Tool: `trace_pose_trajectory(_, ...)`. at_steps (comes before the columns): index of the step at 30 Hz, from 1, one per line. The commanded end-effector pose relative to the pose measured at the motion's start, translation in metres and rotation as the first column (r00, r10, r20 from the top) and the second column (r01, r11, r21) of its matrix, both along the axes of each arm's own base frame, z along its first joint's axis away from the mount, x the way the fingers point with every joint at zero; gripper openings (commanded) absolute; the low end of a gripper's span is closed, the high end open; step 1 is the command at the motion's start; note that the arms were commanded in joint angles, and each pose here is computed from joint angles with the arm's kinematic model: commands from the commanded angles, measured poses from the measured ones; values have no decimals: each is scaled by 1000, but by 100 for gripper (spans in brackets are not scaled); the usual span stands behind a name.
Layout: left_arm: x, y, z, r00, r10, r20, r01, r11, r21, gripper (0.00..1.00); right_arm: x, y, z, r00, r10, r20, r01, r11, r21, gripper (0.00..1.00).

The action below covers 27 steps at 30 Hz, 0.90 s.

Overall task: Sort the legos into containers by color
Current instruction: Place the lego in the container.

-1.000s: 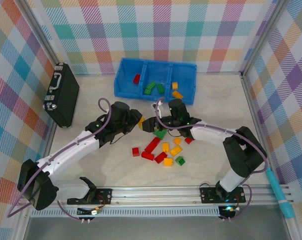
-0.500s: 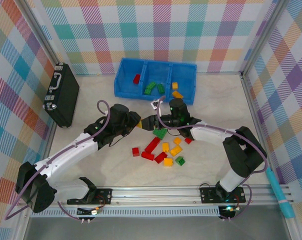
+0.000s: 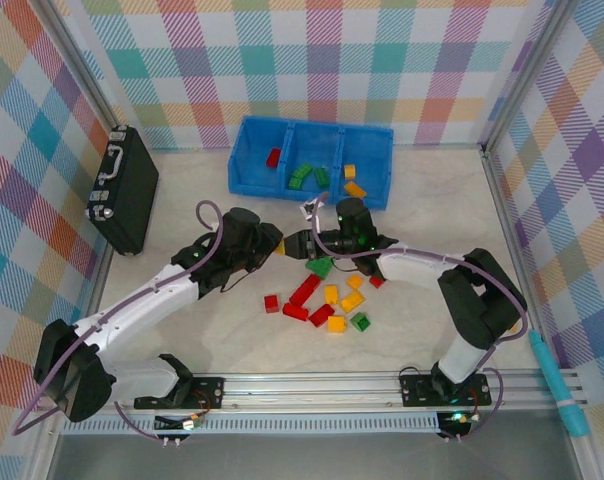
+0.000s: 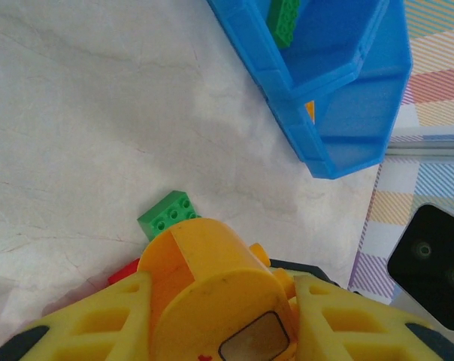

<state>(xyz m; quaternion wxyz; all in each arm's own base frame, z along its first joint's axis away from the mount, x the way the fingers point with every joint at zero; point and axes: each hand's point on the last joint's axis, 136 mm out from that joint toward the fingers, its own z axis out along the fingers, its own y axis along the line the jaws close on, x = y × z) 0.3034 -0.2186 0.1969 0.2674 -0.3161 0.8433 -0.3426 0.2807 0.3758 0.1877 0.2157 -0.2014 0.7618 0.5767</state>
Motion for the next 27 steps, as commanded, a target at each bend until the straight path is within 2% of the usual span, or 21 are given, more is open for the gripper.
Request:
trace_pose_trajectory(1,0,-10,2,1000,-14,13,15,999,-35,42,3,3,-1,1000,-11,10,11,1000,-4,35)
trace_pose_trajectory(4,1,1,1,999,21,29,-21,1000,-8,59,9,0,-7,999,-44,-6,44,998,-37,32)
trace_pose_trajectory(7,-1,16,4,998,48,50,-51,997,53,68,15,-7,-13,998,-68,-14,67,995,-72,31)
trace_pose_trajectory(11,-7,43,18,995,63,80,-75,985,154,71,33,-28,-18,991,-130,-8,128,983,-135,29)
trace_pose_trajectory(15,-24,79,26,994,84,76,-100,961,257,72,65,-64,-14,973,-223,63,232,950,-210,29)
trace_pose_trajectory(18,-41,96,14,998,64,5,-62,948,311,72,96,-95,-6,937,-299,183,344,886,-312,29)
trace_pose_trajectory(21,-59,98,-12,993,14,-120,30,934,355,71,129,-125,2,880,-355,317,465,781,-417,29)
trace_pose_trajectory(23,-68,92,-33,980,-28,-198,96,934,343,70,150,-140,7,836,-371,404,537,701,-468,30)
trace_pose_trajectory(27,-81,82,-64,948,-80,-306,183,929,323,70,185,-157,4,787,-375,490,610,596,-523,30)
